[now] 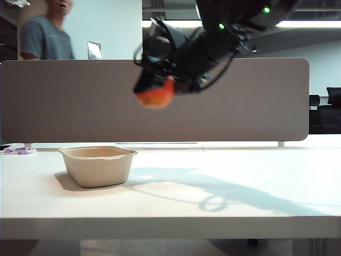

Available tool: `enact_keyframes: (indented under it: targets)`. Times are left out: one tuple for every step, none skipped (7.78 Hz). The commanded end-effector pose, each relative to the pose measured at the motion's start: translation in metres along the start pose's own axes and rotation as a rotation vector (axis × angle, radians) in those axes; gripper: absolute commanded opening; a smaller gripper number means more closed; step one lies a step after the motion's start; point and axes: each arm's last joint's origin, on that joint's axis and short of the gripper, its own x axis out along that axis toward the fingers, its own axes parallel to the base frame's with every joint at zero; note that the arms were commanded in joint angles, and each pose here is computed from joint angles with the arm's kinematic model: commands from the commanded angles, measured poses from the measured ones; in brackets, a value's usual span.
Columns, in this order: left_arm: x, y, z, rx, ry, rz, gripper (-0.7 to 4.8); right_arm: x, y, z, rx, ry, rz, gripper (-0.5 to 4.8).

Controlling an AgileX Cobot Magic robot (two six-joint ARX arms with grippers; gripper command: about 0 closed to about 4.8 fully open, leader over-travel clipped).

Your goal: Pick up the orange and place it into the paper lunchbox.

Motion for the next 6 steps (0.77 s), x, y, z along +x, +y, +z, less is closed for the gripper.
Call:
enact_keyframes:
  targets:
    - [-0.004,0.000,0.006,0.002,-0.031,-0.001,-0.05,0.003,0.014,0.013,-0.028,-0.056,0.028,2.92]
    - [-0.004,0.000,0.008,0.004,-0.059,0.000,-0.05,0.016,0.031,0.006,-0.041,-0.062,0.067,2.92]
    - [-0.004,0.000,0.009,0.004,-0.066,0.000,-0.05,0.032,0.042,-0.009,-0.046,-0.050,0.098,2.92]
    - [-0.004,0.000,0.009,0.004,-0.066,0.000,-0.05,0.036,0.045,-0.013,-0.048,-0.048,0.101,2.92]
    - [-0.004,0.000,0.009,0.004,-0.066,0.000,-0.05,0.055,0.052,-0.026,-0.046,-0.041,0.109,2.92]
    - [-0.004,0.000,0.009,0.004,-0.065,0.000,-0.05,0.066,0.052,-0.028,-0.046,-0.037,0.113,2.92]
